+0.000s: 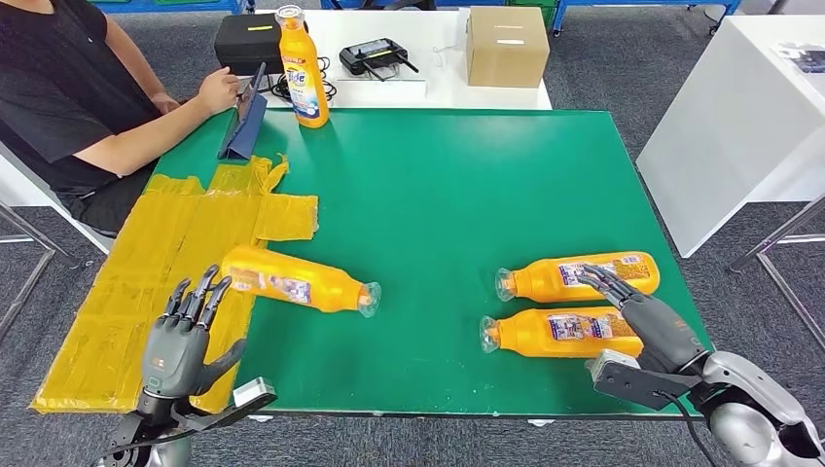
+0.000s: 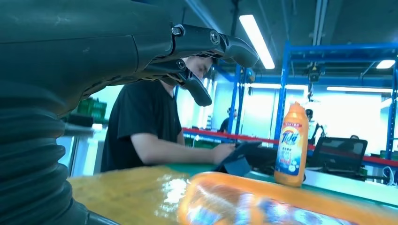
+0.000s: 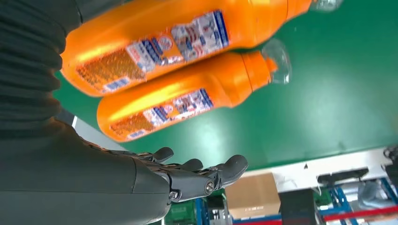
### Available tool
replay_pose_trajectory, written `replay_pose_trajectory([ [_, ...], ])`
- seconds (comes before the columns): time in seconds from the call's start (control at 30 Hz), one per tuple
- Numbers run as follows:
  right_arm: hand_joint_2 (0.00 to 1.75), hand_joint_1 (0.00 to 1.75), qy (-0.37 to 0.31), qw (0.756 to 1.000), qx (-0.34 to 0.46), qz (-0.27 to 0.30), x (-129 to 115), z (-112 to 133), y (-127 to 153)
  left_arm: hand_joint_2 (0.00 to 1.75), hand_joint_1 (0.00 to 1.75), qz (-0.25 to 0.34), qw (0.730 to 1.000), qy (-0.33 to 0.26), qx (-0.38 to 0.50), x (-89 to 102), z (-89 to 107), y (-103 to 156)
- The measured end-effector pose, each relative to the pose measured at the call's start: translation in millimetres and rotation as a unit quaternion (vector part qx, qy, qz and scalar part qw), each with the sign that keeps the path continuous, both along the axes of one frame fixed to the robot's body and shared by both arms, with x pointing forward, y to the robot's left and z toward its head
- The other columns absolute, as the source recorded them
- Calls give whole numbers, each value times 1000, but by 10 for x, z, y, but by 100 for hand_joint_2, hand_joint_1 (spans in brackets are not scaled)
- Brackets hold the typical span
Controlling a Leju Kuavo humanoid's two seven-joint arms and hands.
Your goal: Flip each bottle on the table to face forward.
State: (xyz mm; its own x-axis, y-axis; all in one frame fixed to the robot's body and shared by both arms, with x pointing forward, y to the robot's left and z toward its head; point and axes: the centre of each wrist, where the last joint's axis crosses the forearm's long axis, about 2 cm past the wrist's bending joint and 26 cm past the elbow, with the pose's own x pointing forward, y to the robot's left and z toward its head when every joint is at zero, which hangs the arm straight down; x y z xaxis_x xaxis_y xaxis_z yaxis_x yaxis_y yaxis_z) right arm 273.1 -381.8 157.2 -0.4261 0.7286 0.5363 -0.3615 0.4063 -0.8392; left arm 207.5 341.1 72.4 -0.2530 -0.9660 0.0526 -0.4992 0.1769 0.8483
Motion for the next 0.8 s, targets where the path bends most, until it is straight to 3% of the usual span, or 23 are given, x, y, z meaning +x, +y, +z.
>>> replay_pose_trajectory([
  [0.3,175,0,14,1000,-10,8,-5,-92,55,175,0,30,999,-3,19,11,59,-15],
  [0.37,175,0,12,1000,-21,-2,-40,-123,49,175,0,32,999,-10,-10,31,63,-23],
  [0.43,175,0,9,999,-43,-17,-125,-179,24,87,0,24,993,-18,-110,69,56,-54],
  [0.5,175,0,10,997,-65,-27,-229,-251,-1,0,0,-11,961,-14,-275,123,55,-112],
  [0.57,175,0,14,996,-84,-32,-299,-316,-11,0,0,-70,901,-12,-429,186,116,-175],
  [0.63,175,0,19,994,-99,-39,-315,-380,-6,0,0,-124,847,-19,-516,247,233,-226],
  [0.7,175,0,29,993,-108,-46,-302,-457,-2,0,0,-160,821,-26,-547,284,345,-265],
  [0.8,175,0,46,991,-114,-54,-282,-535,-16,0,0,-183,809,-38,-557,291,446,-303],
])
